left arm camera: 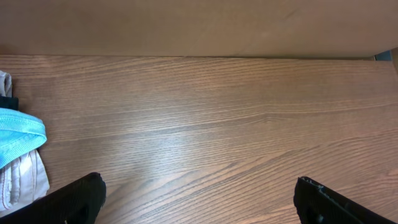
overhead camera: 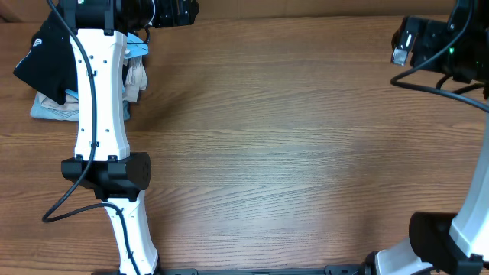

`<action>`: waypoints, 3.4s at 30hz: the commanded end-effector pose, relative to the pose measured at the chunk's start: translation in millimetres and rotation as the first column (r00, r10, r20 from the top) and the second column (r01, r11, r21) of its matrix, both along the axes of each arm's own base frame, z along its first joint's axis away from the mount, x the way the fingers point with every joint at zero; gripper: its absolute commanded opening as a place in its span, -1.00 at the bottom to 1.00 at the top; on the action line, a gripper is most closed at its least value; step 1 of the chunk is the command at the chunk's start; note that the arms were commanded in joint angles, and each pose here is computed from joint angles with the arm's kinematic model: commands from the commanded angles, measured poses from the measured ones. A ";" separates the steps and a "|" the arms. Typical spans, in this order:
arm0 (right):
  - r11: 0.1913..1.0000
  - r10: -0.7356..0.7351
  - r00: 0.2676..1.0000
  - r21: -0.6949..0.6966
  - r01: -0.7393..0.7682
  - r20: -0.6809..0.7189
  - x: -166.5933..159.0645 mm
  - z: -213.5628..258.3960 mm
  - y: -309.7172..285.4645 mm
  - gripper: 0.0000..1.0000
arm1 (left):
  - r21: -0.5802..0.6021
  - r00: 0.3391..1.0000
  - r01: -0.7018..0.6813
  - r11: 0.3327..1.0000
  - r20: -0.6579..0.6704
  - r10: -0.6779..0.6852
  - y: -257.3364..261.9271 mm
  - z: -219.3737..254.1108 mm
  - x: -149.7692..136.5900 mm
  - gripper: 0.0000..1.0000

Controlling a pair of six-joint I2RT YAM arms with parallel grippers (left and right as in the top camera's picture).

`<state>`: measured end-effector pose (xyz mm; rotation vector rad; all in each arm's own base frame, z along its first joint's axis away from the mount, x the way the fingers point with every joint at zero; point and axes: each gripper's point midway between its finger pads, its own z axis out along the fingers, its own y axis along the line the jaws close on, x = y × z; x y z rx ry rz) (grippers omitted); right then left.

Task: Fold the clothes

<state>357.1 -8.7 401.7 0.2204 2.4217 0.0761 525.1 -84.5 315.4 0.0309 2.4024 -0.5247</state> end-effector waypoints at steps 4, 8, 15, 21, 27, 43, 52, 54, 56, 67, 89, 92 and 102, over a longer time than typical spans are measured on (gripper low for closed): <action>0.999 -0.005 0.990 -0.031 0.009 0.141 -31.1 29.0 -3.4 1.00 | -0.025 1.000 0.004 1.000 -0.020 -0.004 -6.6 -4.6 0.4 1.00; 1.000 -0.011 0.974 -0.021 0.016 0.225 -40.8 25.3 -2.4 1.00 | -0.025 1.000 0.003 1.000 -0.019 -0.004 -6.2 -4.5 0.6 1.00; 0.993 0.085 0.901 0.040 -0.113 0.425 -64.8 1.5 24.0 1.00 | -0.025 1.000 0.003 1.000 -0.019 -0.004 -6.4 -4.5 0.5 1.00; 0.991 0.083 0.783 0.031 -0.129 0.616 -86.0 -30.6 27.4 1.00 | -0.025 1.000 0.003 1.000 -0.019 -0.004 -6.2 -4.5 0.6 1.00; 0.991 0.086 0.681 0.006 -0.132 0.727 -102.4 -74.1 27.9 1.00 | -0.025 1.000 0.003 1.000 -0.019 -0.004 -6.2 -4.5 0.6 1.00; 0.989 0.098 0.541 -0.023 -0.144 0.835 -116.0 -175.1 31.8 1.00 | -0.025 1.000 0.003 1.000 -0.019 -0.004 -6.2 -4.5 0.6 1.00; 0.994 0.072 0.637 -0.004 -0.107 0.767 -109.8 -221.0 25.0 1.00 | -0.025 1.000 0.003 1.000 -0.019 -0.004 -6.2 -4.5 0.6 1.00; 0.995 0.067 0.675 0.002 -0.101 0.735 -110.0 -234.0 24.2 1.00 | -0.025 1.000 0.003 1.000 -0.019 -0.004 -6.4 -4.5 0.5 1.00; 0.996 0.059 0.670 0.000 -0.087 0.740 -110.7 -232.5 22.0 1.00 | -0.025 1.000 0.003 1.000 -0.019 -0.004 -6.2 -4.5 0.6 1.00; 0.997 0.051 0.664 -0.001 -0.076 0.746 -111.0 -230.2 20.0 1.00 | -0.025 1.000 0.003 1.000 -0.020 -0.004 -6.2 -4.6 0.5 1.00; 0.997 0.051 0.664 -0.001 -0.076 0.746 -111.0 -230.2 20.0 1.00 | -0.025 1.000 0.003 1.000 -0.019 -0.004 -6.2 -4.5 0.6 1.00; 0.997 0.051 0.664 -0.001 -0.076 0.746 -111.0 -230.2 20.0 1.00 | -0.021 1.000 0.001 1.000 -0.019 -0.002 -6.1 -4.8 0.6 1.00; 0.997 0.051 0.664 -0.001 -0.076 0.746 -111.0 -230.2 20.0 1.00 | -0.008 0.998 -0.003 1.000 -0.057 0.003 -3.9 10.1 -43.6 1.00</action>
